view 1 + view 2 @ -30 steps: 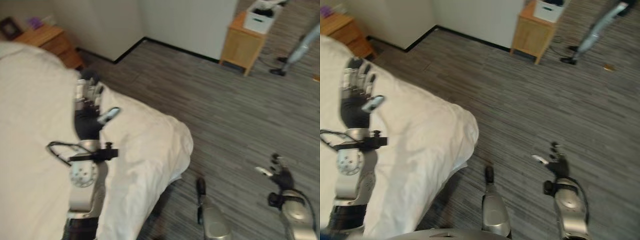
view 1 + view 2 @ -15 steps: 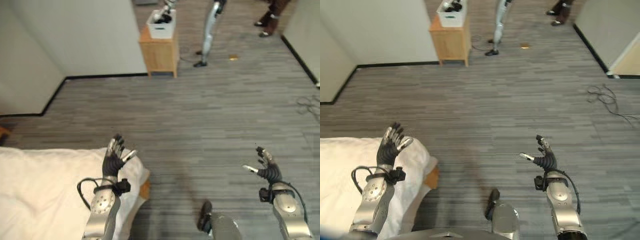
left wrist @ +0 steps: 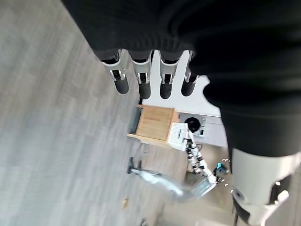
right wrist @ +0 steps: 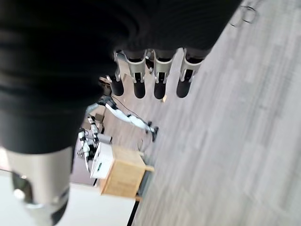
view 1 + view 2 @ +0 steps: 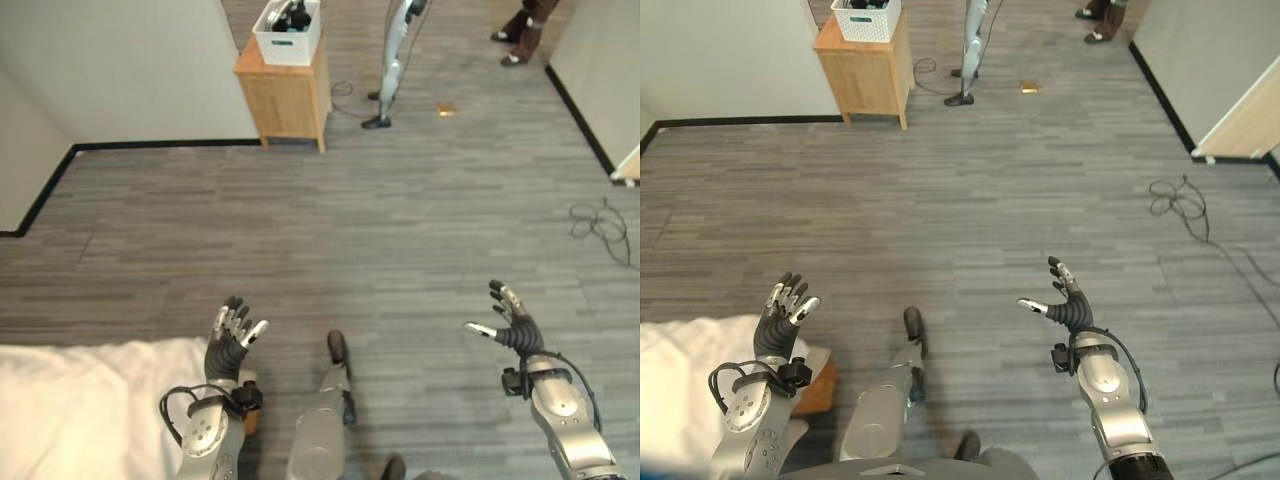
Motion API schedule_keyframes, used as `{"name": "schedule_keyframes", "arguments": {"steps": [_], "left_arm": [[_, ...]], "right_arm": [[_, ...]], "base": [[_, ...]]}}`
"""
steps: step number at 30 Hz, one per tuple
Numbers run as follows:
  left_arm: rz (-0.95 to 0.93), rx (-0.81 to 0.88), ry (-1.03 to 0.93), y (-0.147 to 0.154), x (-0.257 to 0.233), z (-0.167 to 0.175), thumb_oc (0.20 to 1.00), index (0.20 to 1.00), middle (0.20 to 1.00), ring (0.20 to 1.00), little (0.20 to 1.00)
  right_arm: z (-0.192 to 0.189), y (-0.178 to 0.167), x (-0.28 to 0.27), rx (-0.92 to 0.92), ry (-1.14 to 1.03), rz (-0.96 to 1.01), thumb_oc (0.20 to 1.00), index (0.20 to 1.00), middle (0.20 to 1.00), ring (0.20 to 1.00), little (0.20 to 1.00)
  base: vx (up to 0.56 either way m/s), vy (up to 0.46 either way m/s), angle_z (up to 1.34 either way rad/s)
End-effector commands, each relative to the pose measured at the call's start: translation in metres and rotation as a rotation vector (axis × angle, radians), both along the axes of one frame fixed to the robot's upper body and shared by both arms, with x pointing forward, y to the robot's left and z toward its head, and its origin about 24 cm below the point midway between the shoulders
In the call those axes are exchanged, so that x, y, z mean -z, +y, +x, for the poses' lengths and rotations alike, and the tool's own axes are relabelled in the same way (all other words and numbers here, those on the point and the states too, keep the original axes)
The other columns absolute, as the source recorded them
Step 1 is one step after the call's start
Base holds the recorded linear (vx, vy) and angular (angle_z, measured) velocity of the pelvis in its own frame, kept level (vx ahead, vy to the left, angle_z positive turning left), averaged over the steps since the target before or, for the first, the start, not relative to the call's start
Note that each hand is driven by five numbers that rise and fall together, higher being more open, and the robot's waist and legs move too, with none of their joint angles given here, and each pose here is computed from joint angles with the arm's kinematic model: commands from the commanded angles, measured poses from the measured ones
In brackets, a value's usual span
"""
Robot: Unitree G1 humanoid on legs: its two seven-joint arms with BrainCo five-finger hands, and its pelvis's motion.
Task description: Making the bed.
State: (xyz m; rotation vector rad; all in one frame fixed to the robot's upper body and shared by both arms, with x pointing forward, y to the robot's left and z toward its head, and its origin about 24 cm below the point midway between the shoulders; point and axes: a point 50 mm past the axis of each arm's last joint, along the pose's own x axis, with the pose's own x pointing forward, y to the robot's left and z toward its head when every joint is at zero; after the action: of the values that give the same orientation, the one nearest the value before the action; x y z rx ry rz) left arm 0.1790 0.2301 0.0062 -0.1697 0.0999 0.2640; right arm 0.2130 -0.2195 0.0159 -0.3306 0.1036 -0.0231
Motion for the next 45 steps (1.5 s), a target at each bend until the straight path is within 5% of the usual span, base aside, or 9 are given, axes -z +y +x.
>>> {"name": "schedule_keyframes", "arguments": {"steps": [1,5,19,34,45], "left_arm": [[0.119,0.083,-0.181,-0.002,-0.044,0.020,1.000,1.000,1.000,1.000,1.000],[0.230,0.060,-0.236,0.006,-0.061,0.027,1.000,1.000,1.000,1.000,1.000],[0.119,0.009,-0.250,-0.002,-0.051,0.032,1.000,1.000,1.000,1.000,1.000],[0.250,0.032,-0.111,0.022,-0.036,0.019,1.000,1.000,1.000,1.000,1.000],[0.235,0.171,-0.199,-0.002,-0.052,0.051,1.000,1.000,1.000,1.000,1.000]], "right_arm": [[0.020,0.012,-0.032,-0.065,-0.169,-0.039,1.000,1.000,1.000,1.000,1.000],[0.032,0.032,-0.051,-0.150,-0.254,-0.035,1.000,1.000,1.000,1.000,1.000],[0.036,0.065,-0.056,-0.330,-0.264,0.052,1.000,1.000,1.000,1.000,1.000],[0.051,0.064,-0.079,-0.330,-0.348,0.010,1.000,1.000,1.000,1.000,1.000],[0.052,0.049,-0.084,-0.262,-0.374,0.014,1.000,1.000,1.000,1.000,1.000]], "base": [[0.66,0.333,-0.28],[0.59,0.239,0.45],[0.42,-0.128,1.63],[0.29,0.077,0.94],[0.22,0.000,0.98]]}}
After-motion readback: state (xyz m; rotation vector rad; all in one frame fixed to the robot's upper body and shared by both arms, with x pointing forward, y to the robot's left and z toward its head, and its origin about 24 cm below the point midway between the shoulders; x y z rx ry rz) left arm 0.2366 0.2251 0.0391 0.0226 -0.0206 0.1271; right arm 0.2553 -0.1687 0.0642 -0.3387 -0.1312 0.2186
